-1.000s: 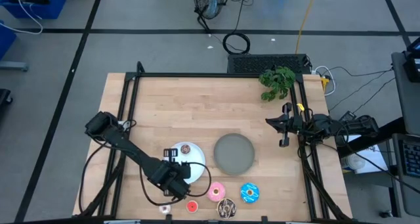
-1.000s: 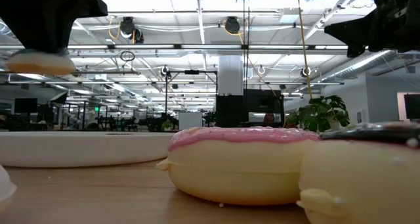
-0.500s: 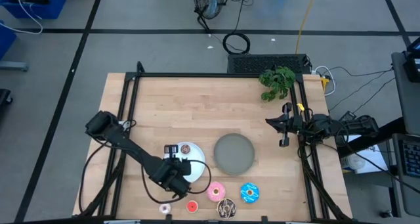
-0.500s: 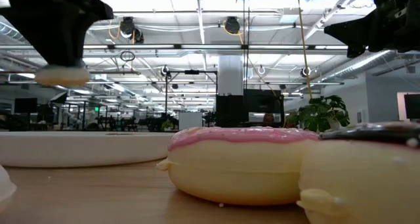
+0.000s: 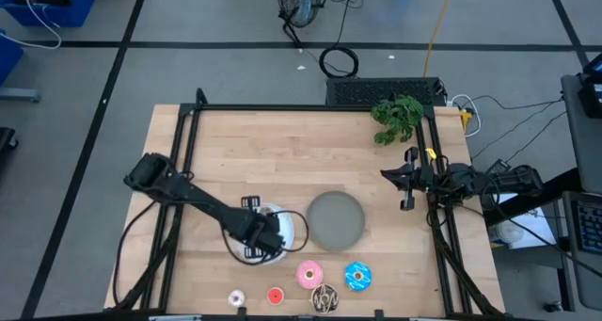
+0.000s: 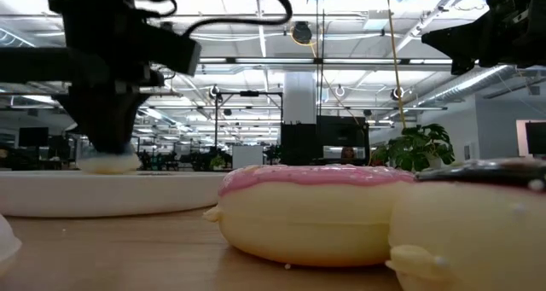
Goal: Pick & Place donuts
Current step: Put the small blue donut on the white plate
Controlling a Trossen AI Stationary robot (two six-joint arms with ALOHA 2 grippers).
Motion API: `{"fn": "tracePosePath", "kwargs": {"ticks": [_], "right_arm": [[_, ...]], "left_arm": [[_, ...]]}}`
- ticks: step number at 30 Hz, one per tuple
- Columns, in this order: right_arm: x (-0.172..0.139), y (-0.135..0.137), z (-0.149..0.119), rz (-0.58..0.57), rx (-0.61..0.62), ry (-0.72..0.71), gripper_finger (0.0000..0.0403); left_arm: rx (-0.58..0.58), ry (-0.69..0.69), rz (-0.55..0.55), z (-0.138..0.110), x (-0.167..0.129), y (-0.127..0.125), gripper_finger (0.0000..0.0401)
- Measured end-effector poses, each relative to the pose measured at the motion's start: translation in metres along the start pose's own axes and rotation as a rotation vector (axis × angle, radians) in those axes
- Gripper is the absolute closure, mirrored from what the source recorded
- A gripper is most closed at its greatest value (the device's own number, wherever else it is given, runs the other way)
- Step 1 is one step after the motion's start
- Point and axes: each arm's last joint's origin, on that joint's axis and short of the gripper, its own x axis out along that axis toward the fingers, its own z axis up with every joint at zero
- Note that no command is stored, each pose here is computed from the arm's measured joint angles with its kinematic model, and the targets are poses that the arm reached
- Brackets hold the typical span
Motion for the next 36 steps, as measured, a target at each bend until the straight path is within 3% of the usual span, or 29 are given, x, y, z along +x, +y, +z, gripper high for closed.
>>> {"fn": "tracePosePath", "kwargs": {"ticks": [5, 9, 17, 27, 36], "right_arm": [[0.000, 0.000, 0.000, 0.000, 0.000, 0.000, 0.0403], [0.000, 0.000, 0.000, 0.000, 0.000, 0.000, 0.0403], [0.000, 0.000, 0.000, 0.000, 0.000, 0.001, 0.0403], [0.000, 0.000, 0.000, 0.000, 0.000, 0.001, 0.0403], [0.000, 0.000, 0.000, 0.000, -0.001, 0.001, 0.0403]], "left_arm": [[-0.022, 0.029, -0.084, 0.001, 0.010, 0.003, 0.0392], [-0.032, 0.035, -0.087, 0.000, 0.012, 0.004, 0.0384], [-0.075, -0.002, -0.110, 0.003, 0.011, 0.001, 0.0312], [-0.143, 0.044, -0.104, 0.001, 0.012, 0.004, 0.0191], [-0.131, 0.066, -0.078, 0.005, -0.003, 0.007, 0.0147]]}}
